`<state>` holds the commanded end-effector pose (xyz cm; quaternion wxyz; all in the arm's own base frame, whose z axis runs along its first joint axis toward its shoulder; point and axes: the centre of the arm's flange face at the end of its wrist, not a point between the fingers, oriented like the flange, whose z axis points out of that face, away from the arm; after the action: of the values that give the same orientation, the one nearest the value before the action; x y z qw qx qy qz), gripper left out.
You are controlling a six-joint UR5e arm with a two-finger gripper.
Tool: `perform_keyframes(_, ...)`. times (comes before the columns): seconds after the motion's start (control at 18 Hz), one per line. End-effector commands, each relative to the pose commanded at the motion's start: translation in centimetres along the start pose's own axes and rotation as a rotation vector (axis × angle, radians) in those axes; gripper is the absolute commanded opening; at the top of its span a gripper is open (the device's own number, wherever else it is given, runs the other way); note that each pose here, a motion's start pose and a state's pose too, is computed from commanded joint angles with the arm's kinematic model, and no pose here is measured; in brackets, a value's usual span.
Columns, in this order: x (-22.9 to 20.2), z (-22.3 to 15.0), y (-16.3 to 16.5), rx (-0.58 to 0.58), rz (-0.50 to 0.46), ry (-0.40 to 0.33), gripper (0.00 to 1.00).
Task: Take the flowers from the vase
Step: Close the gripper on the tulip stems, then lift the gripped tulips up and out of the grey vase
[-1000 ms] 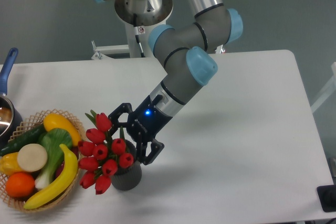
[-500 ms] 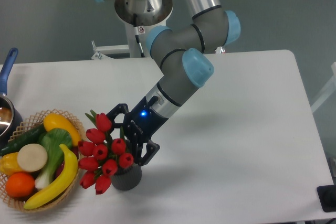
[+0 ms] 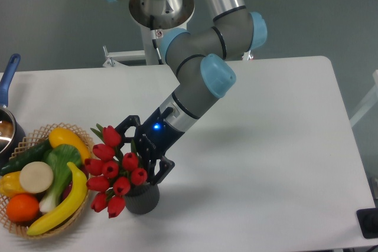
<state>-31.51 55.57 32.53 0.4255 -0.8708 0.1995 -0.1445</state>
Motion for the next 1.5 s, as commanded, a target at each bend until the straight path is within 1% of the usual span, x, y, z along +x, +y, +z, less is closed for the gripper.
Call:
perform_keyframes(0.06,0.0,0.0,-0.1,0.002,0.001,0.000,0.77)
perform_keyframes(0.17,-0.2,-0.2,-0.4,0.005,0.007,-0.004,0.69)
perform_keyframes(0.28,-0.2,-0.3,-0.5,0.005,0.009,-0.005,0.58)
perform_keyframes(0.39,-0.2,-0.3,-0.4,0.007,0.005,-0.006,0.52)
perform_keyframes(0.44,-0.3,-0.4,-0.5,0.007,0.003,-0.006,0.48)
perform_keyframes(0.5,-0.3,-0.4,-0.5,0.007,-0.005,-0.006,0.41)
perform_keyframes(0.83,-0.6,-0.9,-0.5,0.012,-0.011,-0.015,0.40)
perform_keyframes(1.0,-0.8,-1.4,-1.2,0.053,-0.019,-0.010,0.40)
perform_keyframes(1.39,-1.3,-5.0,-3.2,0.129,-0.041,-0.041,0.40)
perform_keyframes(1.5,-1.5,-6.1,-3.3,0.165,-0.068,-0.042,0.41)
